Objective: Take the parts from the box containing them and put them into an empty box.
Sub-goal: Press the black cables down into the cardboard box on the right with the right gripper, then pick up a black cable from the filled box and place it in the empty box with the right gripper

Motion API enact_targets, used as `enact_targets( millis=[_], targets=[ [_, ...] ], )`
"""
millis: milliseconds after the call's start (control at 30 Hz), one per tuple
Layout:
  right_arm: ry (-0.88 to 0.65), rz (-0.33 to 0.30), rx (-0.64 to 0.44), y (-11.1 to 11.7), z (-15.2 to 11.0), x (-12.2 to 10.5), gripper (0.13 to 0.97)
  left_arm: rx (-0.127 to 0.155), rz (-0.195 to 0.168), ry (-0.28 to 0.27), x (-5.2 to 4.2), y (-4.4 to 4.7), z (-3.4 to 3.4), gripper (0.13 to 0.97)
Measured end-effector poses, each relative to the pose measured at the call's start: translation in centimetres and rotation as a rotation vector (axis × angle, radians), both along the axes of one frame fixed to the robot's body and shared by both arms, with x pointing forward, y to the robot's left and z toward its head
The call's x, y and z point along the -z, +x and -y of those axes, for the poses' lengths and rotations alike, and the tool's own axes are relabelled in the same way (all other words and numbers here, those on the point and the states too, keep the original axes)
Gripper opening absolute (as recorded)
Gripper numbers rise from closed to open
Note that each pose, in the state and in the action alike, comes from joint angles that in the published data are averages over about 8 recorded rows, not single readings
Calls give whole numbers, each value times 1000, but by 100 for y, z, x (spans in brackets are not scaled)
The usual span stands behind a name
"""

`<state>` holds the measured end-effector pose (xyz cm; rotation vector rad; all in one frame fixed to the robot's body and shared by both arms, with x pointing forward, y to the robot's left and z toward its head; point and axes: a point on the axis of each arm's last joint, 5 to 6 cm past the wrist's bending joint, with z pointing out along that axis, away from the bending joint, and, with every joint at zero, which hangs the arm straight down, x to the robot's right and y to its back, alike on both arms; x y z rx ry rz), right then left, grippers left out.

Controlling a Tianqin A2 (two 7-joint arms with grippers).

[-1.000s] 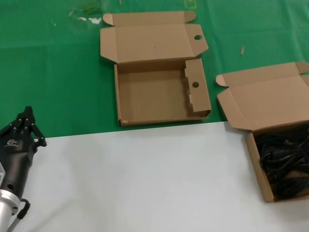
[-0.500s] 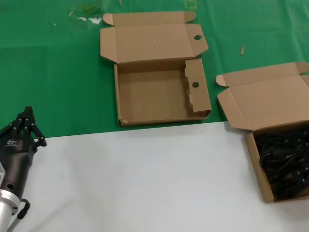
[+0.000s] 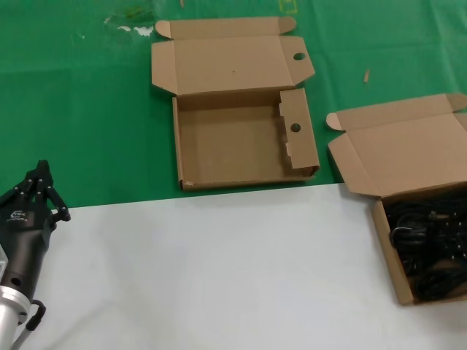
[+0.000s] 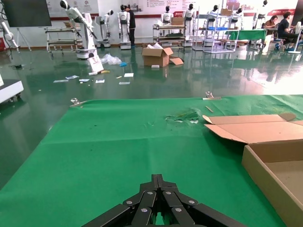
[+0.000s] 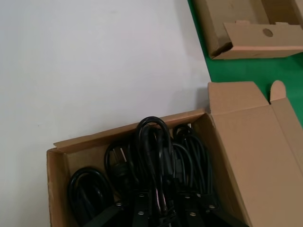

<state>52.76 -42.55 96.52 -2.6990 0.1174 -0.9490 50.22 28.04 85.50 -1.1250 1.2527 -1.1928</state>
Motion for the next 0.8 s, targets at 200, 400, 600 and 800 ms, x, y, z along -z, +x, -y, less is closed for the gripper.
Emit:
enact_targets(
  millis=[200, 400, 600, 800],
  targets=[
    [7, 11, 0, 15, -10, -58, 215, 0, 0, 0, 0, 0, 0, 140],
    [14, 31, -5, 14, -56, -200, 178, 0, 0, 0, 0, 0, 0, 140],
    [32, 61, -21, -7, -158, -425, 170, 0, 0, 0, 0, 0, 0, 140],
    [71, 126, -51, 6, -352, -701, 163, 0, 0, 0, 0, 0, 0, 140]
  ],
)
